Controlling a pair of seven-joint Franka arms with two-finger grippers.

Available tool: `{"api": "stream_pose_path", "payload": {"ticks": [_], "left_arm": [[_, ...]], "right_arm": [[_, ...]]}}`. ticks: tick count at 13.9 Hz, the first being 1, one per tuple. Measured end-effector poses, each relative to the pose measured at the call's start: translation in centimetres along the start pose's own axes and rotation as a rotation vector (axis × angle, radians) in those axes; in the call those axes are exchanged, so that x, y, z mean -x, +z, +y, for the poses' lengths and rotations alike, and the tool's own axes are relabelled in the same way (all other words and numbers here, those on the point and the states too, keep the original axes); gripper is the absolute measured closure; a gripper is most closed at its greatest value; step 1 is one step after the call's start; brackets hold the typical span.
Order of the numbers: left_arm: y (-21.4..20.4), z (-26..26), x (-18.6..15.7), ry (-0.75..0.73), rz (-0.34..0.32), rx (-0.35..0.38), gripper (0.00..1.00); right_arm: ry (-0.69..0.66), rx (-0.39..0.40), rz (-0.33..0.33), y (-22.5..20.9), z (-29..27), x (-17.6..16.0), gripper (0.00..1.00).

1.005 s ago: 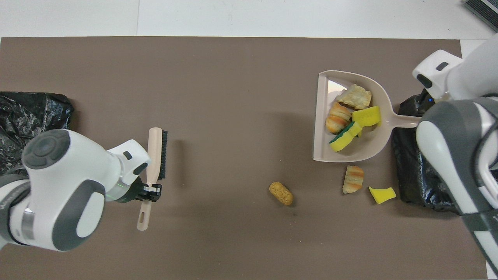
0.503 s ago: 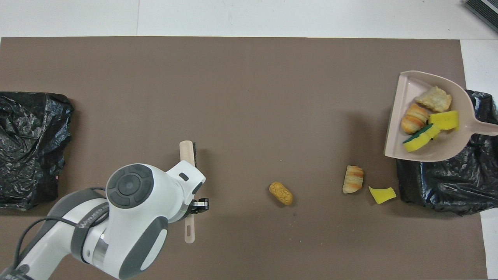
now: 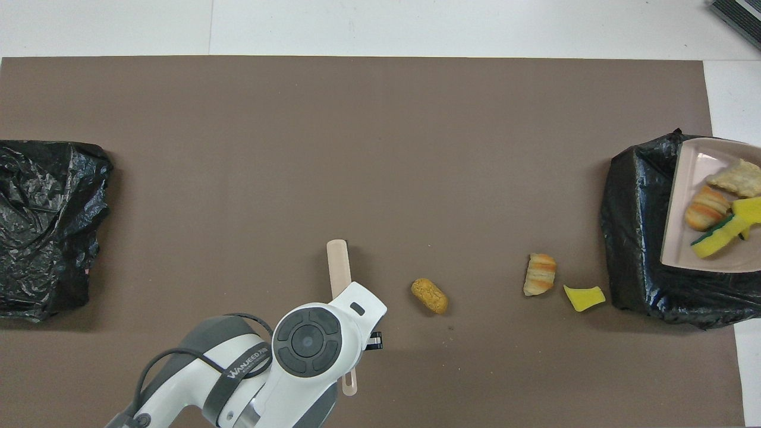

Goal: Sweep and dump trash in bin
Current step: 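Carry the dustpan to the black bag and tip it with the right gripper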

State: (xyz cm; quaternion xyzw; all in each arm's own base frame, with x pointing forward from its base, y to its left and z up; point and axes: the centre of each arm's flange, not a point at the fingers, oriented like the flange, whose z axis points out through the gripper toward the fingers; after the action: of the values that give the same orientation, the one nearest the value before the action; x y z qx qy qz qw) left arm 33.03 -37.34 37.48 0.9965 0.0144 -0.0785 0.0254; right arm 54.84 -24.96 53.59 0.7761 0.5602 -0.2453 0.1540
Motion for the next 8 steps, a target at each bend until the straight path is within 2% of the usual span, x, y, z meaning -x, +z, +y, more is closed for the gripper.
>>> {"api": "stream_pose_path", "payload": {"ticks": [4, 8], "left_arm": [[0.8, 0.9, 0.1, -0.006, 0.014, 0.01, 0.74], [1.7, 1.0, -0.3, -0.006, 0.015, 0.007, 0.74]], "right_arm": [[-0.043, 0.014, -0.175, -0.1, -1.5, -0.8, 0.68], [-0.047, 0.031, -0.262, -0.8, -2.3, -1.2, 0.68]]}}
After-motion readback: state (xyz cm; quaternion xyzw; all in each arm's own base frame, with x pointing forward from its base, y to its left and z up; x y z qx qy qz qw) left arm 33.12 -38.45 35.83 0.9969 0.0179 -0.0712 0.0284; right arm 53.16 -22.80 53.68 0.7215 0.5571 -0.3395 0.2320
